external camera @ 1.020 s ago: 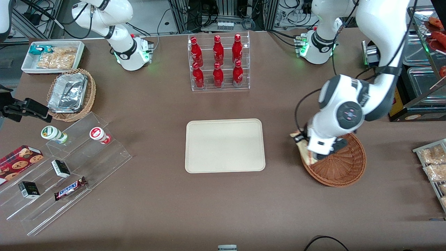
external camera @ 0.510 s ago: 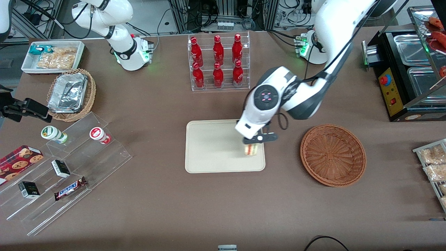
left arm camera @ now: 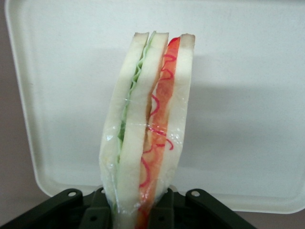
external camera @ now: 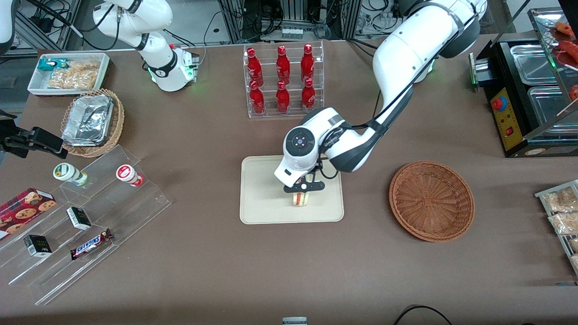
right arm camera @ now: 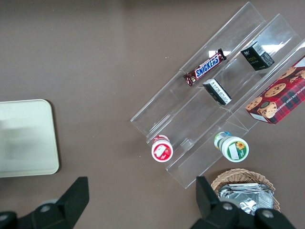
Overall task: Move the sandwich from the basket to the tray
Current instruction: 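Lower the sandwich onto the tray and open the left gripper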
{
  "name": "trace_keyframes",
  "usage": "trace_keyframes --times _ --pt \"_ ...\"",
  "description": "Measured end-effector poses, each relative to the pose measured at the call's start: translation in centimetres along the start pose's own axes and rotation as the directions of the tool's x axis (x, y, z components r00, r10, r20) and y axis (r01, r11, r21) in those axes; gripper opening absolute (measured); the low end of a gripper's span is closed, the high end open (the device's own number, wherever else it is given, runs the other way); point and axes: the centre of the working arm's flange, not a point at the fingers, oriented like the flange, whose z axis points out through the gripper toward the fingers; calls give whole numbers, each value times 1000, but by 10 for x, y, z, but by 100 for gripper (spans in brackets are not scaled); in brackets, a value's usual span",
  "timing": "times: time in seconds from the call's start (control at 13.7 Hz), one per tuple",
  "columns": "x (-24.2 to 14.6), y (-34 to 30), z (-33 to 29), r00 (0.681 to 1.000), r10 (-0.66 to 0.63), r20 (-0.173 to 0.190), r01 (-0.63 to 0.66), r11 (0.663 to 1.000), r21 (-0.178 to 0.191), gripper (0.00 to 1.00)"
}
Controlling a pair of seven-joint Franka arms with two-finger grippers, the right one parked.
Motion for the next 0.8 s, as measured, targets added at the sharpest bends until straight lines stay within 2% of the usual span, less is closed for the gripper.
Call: trace_keyframes --times 0.22,0.36,0.44,0.58,0.8 --pt "-6 14 9 1000 4 -3 -4 1000 6 19" --pt "-9 19 19 1000 8 -15 -8 1000 30 23" --pt "-10 21 24 1000 11 -20 -10 999 40 29" --pt "-9 24 31 999 10 -35 -8 998 58 48" --pt "-7 26 31 999 2 -49 1 998 56 79"
